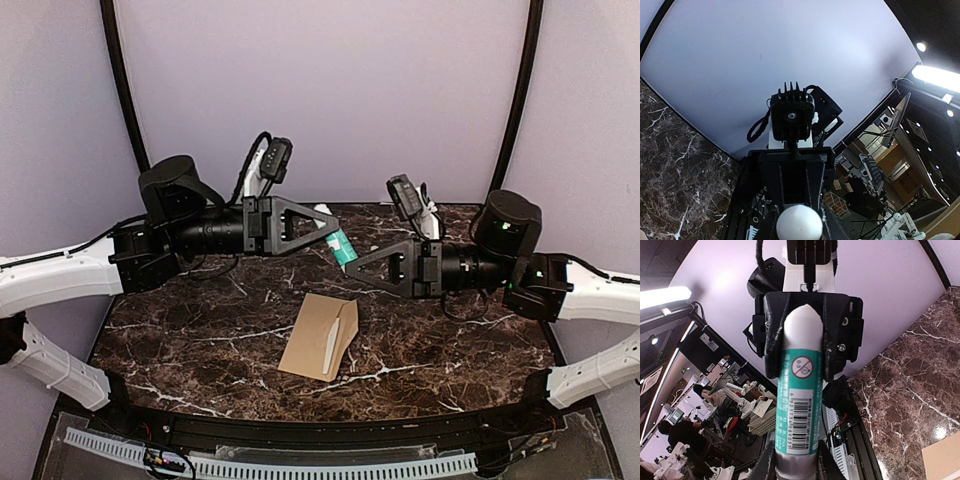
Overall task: Place the letter into the envelope and seal it
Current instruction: Screw the solid glue.
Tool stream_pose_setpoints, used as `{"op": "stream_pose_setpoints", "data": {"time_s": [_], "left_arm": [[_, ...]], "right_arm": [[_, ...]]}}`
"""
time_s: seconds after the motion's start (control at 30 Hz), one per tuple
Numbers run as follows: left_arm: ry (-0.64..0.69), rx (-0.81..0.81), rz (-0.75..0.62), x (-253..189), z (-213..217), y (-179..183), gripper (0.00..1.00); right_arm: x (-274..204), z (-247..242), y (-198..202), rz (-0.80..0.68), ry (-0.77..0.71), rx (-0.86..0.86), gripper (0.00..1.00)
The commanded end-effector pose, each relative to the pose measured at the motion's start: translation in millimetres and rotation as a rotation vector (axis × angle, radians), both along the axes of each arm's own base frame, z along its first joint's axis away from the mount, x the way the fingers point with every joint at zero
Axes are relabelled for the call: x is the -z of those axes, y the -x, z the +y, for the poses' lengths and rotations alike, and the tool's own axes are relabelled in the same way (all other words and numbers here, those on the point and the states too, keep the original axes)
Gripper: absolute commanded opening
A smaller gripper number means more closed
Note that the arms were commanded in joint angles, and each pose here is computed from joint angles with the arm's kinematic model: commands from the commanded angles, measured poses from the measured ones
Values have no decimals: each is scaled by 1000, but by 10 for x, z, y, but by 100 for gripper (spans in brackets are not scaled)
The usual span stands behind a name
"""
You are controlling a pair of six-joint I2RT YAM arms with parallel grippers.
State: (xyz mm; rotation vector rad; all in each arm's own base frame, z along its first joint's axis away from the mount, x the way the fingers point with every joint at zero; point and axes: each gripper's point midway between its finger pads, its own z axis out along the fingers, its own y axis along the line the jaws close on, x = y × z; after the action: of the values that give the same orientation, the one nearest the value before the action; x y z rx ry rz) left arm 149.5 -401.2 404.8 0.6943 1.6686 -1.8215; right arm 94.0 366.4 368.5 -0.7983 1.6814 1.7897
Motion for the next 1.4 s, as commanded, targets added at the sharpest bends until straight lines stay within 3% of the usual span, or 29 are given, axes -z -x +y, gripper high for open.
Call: {"op": "stream_pose_setpoints", "data": {"time_s": [0.0, 0.17, 0.37, 0.5, 1.1, 1.37], "left_arm": [[40, 9, -36, -174, 37, 20, 0], [28, -14, -41, -148, 47, -8, 0], [-70, -149, -48, 44, 82, -224, 0], [-142, -227, -23, 218, 113, -358, 0], [-214, -431, 159, 629, 189, -715, 0], [-269, -490, 200, 885, 272, -774, 0]], "right_arm": [[-108, -34, 55, -28, -40, -13, 17], [-49, -44, 9, -25, -9, 19, 12], [68, -73, -202, -14, 65, 149, 8], [203, -59, -363, -12, 156, 230, 7], [784, 203, -993, -70, 619, 585, 5], [955, 242, -1171, -34, 729, 726, 5]]}}
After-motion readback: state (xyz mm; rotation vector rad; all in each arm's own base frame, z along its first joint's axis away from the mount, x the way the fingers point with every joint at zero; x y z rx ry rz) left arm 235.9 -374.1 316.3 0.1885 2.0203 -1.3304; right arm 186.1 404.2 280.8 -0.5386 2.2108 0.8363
